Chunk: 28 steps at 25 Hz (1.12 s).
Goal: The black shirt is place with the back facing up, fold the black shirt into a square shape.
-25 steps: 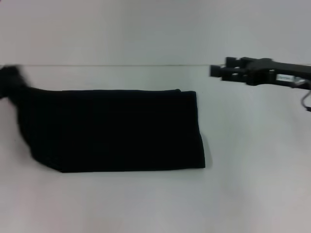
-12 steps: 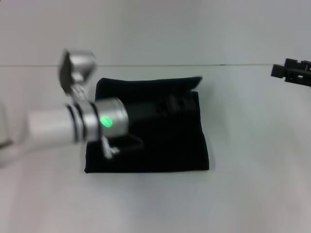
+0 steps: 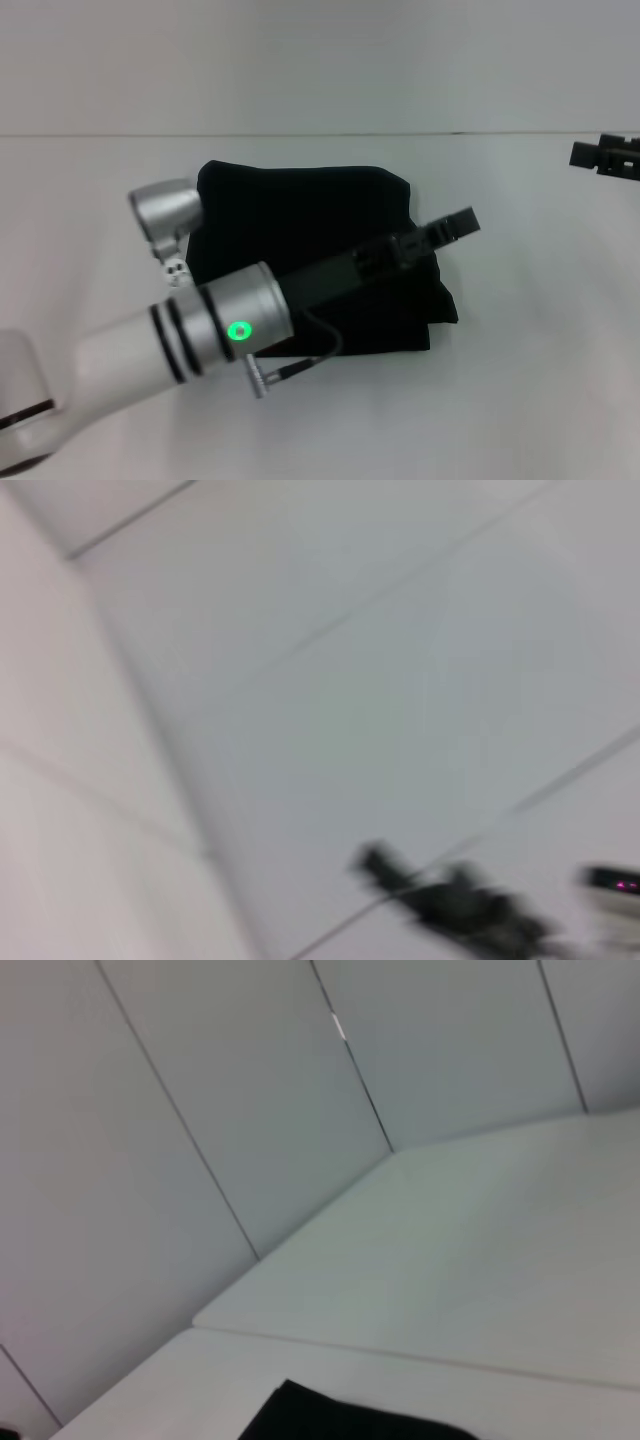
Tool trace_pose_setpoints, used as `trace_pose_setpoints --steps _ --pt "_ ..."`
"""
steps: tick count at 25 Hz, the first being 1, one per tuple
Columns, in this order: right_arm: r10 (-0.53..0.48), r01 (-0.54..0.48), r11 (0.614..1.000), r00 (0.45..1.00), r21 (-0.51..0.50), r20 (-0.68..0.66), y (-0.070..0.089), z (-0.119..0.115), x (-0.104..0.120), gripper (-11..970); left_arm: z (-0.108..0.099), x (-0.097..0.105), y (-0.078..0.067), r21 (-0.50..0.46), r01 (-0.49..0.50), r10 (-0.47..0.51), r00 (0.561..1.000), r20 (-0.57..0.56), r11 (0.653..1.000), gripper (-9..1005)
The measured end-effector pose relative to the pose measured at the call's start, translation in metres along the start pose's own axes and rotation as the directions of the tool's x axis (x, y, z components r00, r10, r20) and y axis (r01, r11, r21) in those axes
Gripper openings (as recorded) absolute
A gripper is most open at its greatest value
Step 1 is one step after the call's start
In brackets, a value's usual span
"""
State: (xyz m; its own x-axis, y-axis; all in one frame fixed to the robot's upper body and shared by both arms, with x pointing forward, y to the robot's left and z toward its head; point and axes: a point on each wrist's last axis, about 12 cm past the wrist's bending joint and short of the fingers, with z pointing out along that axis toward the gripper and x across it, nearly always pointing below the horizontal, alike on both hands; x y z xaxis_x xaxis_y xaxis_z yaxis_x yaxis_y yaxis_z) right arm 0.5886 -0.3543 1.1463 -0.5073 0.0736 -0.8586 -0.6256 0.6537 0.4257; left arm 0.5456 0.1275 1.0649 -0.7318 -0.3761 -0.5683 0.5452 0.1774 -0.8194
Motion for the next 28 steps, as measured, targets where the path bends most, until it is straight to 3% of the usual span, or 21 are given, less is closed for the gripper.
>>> trace_pose_setpoints --steps 3,5,9,14,19,23,28 --pt "0.061 -0.061 0.998 0.997 0.01 -0.055 0.0 0.007 -0.002 886 -0.021 -0.012 -0.007 0.083 -0.064 0.061 0.998 0.035 0.994 295" --pt "0.105 -0.103 0.994 0.989 0.017 -0.1 0.0 0.013 -0.004 886 -0.035 -0.021 -0.007 0.09 -0.107 0.103 0.994 0.048 0.99 363" --pt "0.16 -0.157 0.987 0.97 0.033 -0.184 0.004 0.029 -0.01 886 -0.072 -0.045 0.007 -0.053 -0.172 0.176 0.982 0.076 0.984 513" --pt "0.209 -0.2 0.978 0.954 0.062 -0.217 0.004 0.037 -0.011 886 -0.104 -0.074 0.034 -0.328 -0.083 0.136 0.98 0.142 0.941 741" --pt "0.222 -0.212 0.975 0.95 0.069 -0.218 0.004 0.038 -0.011 887 -0.107 -0.098 0.054 -0.527 -0.014 0.122 0.977 0.172 0.85 920" --pt "0.233 -0.221 0.972 0.948 0.081 -0.215 0.003 0.039 -0.009 887 -0.097 -0.114 0.065 -0.65 -0.045 0.162 0.979 0.122 0.758 948" --pt "0.232 -0.22 0.972 0.948 0.079 -0.218 0.003 0.04 -0.006 887 -0.079 -0.122 0.066 -0.687 -0.118 0.204 0.978 0.045 0.717 949"
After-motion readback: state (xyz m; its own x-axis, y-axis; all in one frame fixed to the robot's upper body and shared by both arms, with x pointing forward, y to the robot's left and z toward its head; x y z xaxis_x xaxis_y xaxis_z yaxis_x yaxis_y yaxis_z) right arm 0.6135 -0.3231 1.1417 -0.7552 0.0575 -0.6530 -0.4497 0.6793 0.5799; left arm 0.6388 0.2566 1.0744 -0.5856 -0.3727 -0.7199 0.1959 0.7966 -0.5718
